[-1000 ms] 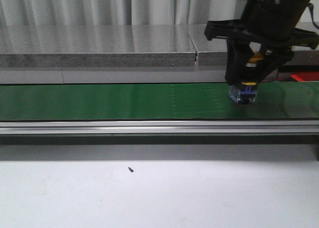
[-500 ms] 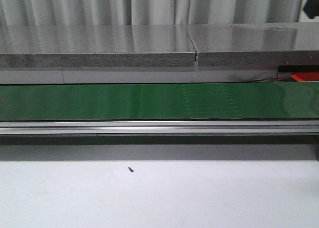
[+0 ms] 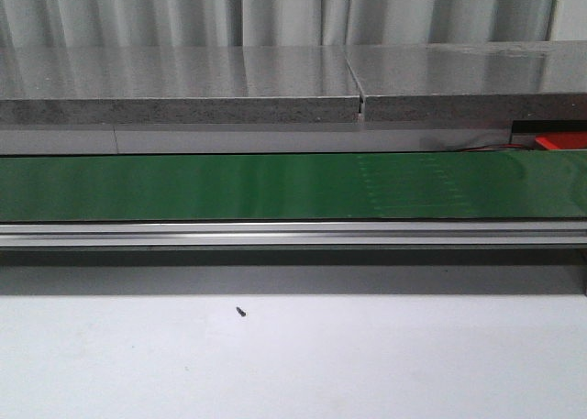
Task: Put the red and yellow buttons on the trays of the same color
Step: 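Carry the yellow button into the yellow tray and open the right gripper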
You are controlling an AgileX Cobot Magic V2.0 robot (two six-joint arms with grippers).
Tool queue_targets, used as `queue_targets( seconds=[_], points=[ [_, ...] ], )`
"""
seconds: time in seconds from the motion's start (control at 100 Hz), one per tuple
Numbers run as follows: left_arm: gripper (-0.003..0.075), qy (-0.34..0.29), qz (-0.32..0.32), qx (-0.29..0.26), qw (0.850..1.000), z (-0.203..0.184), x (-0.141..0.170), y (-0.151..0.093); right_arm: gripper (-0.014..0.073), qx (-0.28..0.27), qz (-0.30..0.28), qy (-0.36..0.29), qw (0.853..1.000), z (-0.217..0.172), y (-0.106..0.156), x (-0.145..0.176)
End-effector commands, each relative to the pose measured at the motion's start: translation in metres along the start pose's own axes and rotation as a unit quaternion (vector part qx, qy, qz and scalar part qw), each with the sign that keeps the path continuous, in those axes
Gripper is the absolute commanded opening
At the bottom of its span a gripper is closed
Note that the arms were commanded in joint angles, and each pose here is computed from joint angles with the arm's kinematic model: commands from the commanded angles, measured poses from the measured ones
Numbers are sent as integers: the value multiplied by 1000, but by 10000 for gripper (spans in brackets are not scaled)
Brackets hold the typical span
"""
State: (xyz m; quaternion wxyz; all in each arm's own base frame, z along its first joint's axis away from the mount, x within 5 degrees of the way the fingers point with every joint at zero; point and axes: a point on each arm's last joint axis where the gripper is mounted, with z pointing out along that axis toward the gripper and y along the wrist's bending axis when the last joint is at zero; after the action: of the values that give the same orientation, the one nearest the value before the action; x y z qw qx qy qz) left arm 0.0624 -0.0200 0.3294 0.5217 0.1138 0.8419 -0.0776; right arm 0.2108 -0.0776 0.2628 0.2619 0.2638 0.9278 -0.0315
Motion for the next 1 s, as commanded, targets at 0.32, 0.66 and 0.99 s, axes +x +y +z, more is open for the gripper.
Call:
queue_targets(
  seconds=[0.32,0.66,0.99],
  points=[
    [-19,-44,-5,5,999,-4,-13,-1,235,16,37,-21,999,46,-18,-4],
    [-19,-44,-5,5,999,-4,-13,-1,235,18,36,1,999,83,-18,-5],
    [-19,-44,-5,5,999,-4,-13,-1,446,16,35,-1,999,91,-18,-5]
  ],
)
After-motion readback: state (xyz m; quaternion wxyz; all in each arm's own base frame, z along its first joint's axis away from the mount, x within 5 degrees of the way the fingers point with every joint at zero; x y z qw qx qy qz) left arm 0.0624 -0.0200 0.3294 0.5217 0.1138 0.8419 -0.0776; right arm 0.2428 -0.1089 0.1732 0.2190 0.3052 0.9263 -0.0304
